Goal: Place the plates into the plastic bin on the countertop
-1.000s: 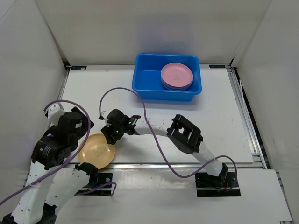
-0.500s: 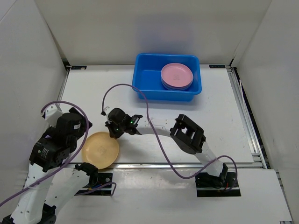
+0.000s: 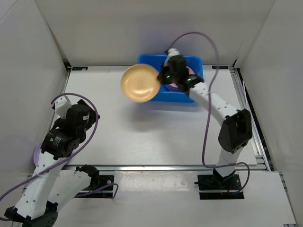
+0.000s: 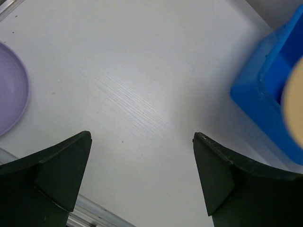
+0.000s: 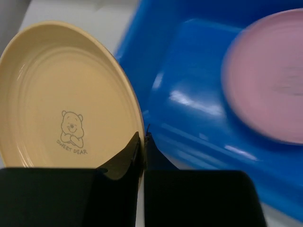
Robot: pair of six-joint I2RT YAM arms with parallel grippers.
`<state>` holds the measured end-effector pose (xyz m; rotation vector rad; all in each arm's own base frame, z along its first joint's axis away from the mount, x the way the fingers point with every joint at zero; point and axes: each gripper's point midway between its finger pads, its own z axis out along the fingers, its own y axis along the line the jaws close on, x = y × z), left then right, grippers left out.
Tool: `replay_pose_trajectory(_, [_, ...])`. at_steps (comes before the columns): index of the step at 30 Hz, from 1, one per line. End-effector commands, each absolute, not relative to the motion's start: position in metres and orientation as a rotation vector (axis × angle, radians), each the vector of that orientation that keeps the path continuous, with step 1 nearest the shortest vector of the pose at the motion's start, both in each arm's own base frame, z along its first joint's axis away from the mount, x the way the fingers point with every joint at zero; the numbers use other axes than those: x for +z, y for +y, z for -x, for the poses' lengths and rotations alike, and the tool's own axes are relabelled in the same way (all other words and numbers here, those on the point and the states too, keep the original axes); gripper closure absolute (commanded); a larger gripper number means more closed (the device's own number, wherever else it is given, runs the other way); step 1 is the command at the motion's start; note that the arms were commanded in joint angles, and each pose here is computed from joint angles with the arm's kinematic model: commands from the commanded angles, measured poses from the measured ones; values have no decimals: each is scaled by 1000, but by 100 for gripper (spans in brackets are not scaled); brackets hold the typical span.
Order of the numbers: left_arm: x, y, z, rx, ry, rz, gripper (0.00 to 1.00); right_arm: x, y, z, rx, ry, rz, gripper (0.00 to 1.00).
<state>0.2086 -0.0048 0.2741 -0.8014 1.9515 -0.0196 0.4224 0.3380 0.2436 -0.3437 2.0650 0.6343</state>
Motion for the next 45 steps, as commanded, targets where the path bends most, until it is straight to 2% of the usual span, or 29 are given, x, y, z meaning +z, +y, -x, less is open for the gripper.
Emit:
replay_pose_trajectory(1, [278,-18,-235,-70,1911,777,1,275,247,-474,478,2030,59,100])
replay_pose_trajectory(2, [271,-22,-239,-57,1934,763,1,259,229,-485,412,2075,-11,100])
replay_pose_trajectory(4, [272,-25,-249,-72,1912,764,1,271,178,-515,318,2040,-180,100])
replay_pose_trajectory(6, [268,-27,-256,-67,1907,773,1,249,153,-533,272,2081,-281,100])
replay_pose_trajectory(8, [265,-32,-265,-80,1897,774,1,253,129,-549,270,2064,-385,100])
replay_pose_trajectory(9, [259,-35,-271,-68,1914,772,1,233,118,-560,245,2092,-426,100])
replay_pose_trajectory(11, [255,-36,-281,-53,1928,767,1,237,102,-574,243,2067,-500,100])
replay_pose_trajectory(20, [222,-22,-323,-14,2048,798,1,194,77,-605,95,2068,-595,100])
replay_pose_trajectory(23, [201,-12,-328,-64,2092,849,1,183,83,-608,128,2097,-572,96])
replay_pose_trajectory(24, [191,-5,-327,-83,2103,886,1,184,86,-608,151,2099,-570,90])
replay_pose_trajectory(27, [172,7,-318,-84,2118,971,1,176,89,-605,142,2117,-559,85])
replay_pose_trajectory(30, [158,26,-306,-70,2097,1078,1,174,90,-604,142,2126,-543,69])
replay_pose_trajectory(33, [142,39,-295,-83,2088,1162,1,179,93,-605,157,2123,-497,45])
replay_pose_trajectory(34, [137,41,-291,-92,2097,1180,1,181,96,-606,173,2122,-474,33])
replay_pose_trajectory(36, [128,45,-283,-111,2101,1227,1,185,98,-606,178,2124,-448,28])
replay_pose_trajectory(37, [126,48,-280,-111,2092,1248,1,186,100,-606,186,2129,-423,16])
replay_pose_trajectory(40, [118,59,-263,-76,2062,1340,1,198,104,-605,214,2119,-367,8])
replay_pose_trajectory(45, [108,83,-226,22,1930,1538,1,242,111,-591,273,2062,-290,1])
